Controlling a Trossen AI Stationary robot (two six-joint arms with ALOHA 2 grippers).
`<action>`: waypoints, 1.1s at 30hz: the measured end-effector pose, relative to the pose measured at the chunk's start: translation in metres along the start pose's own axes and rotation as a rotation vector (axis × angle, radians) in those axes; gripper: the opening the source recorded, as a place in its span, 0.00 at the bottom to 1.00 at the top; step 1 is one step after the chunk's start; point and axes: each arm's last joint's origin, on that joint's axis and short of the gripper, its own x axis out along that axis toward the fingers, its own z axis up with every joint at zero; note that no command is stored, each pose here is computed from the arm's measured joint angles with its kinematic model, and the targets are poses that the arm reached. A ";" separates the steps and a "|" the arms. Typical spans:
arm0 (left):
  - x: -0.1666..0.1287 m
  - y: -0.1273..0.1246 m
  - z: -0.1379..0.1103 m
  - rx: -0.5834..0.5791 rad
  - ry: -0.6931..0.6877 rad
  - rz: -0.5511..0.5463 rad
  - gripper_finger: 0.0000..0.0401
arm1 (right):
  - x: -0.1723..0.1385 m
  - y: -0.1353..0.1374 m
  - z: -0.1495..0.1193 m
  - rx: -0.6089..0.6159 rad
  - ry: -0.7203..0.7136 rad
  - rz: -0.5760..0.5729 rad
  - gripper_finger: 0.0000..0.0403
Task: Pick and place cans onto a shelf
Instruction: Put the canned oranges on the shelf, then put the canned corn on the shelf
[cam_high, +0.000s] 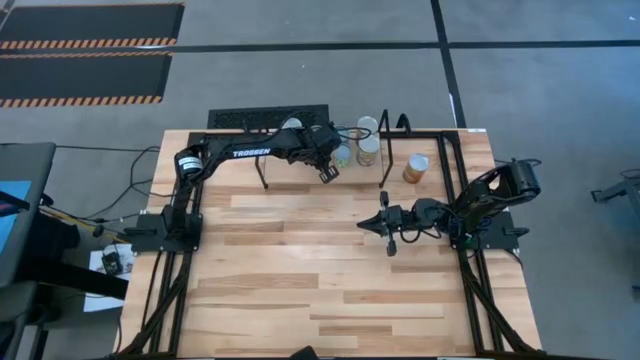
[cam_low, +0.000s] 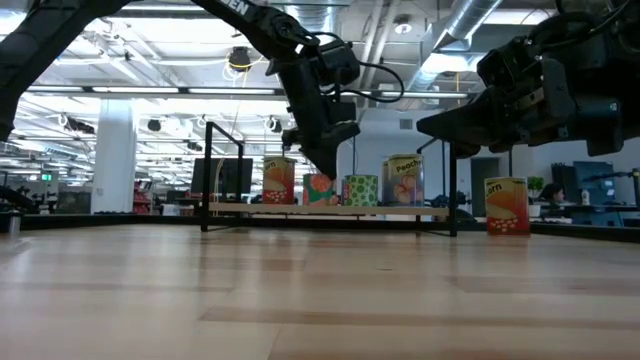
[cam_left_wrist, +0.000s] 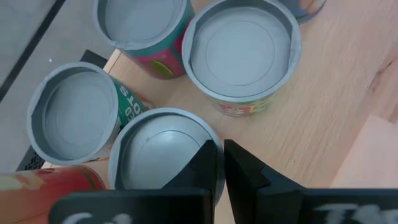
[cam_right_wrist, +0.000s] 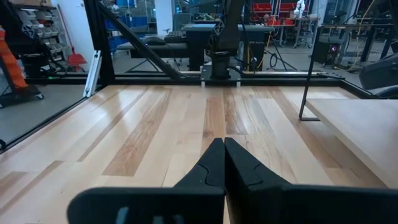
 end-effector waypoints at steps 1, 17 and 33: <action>0.000 0.000 0.000 0.001 0.000 0.001 0.03 | 0.000 0.000 0.000 0.000 0.000 0.000 0.03; -0.029 -0.003 0.003 0.031 -0.045 0.006 0.23 | 0.000 0.000 0.001 -0.001 -0.008 0.000 0.03; -0.112 -0.035 -0.030 0.076 -0.320 -0.001 0.11 | 0.000 0.004 0.001 -0.001 -0.006 0.012 0.03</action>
